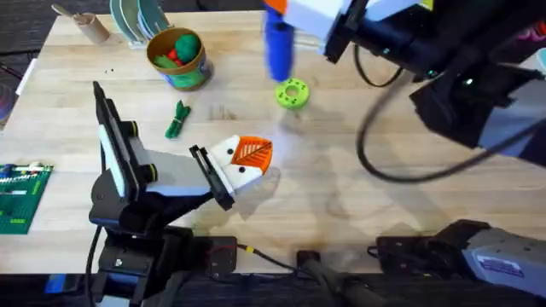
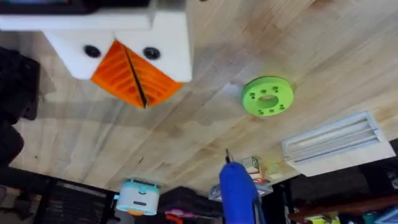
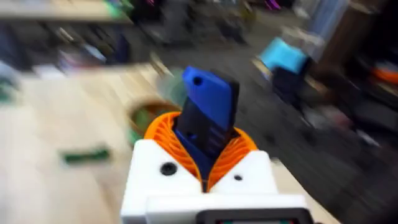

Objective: Pick up the gripper from the table and insert it into the empty holder that is missing its gripper. Then pick up a screw, insert it into the mounting hole, and use the screwdriver to tighten it. Finally, clean up the table by picking up the vegetable and placing it into the bucket.

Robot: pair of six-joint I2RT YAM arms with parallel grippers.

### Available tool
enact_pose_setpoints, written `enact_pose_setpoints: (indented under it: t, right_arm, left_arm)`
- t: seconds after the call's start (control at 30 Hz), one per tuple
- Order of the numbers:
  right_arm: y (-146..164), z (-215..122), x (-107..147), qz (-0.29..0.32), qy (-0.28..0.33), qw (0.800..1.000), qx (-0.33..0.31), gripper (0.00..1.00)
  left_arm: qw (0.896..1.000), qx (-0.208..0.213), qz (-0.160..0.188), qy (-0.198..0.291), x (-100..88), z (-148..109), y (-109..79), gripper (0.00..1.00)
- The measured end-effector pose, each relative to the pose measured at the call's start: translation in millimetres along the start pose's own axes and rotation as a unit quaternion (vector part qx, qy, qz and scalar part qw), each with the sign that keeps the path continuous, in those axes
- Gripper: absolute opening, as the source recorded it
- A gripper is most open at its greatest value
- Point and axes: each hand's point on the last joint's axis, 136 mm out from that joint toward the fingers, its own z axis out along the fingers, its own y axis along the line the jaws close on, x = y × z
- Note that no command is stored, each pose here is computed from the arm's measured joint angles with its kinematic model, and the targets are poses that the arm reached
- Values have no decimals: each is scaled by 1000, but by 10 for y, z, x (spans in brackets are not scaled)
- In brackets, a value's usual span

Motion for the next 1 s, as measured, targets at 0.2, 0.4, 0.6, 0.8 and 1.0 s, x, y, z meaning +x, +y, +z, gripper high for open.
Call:
enact_pose_setpoints:
  t: [0.2, 0.4, 0.6, 0.8, 1.0]
  right_arm:
    - [-891, -500, 1024, -117, 209, 963, 124, 29]
    - [-1375, -1115, 1574, -254, 384, 872, 165, 29]
    - [-1415, -1369, 2211, -332, 497, 796, 94, 29]
    - [-1401, -1460, 2737, -350, 540, 764, 44, 29]
    - [-1314, -1455, 2972, -361, 554, 750, 12, 100]
  left_arm:
    - [1000, 0, 0, 0, 0, 0, 1, 3]
    - [1000, 0, 0, 0, 1, 0, 1, 3]
    - [1000, 0, 0, 0, 0, 0, 0, 3]
    - [1000, 0, 0, 0, 0, 0, 1, 3]
    - [1000, 0, 0, 0, 0, 0, 0, 3]
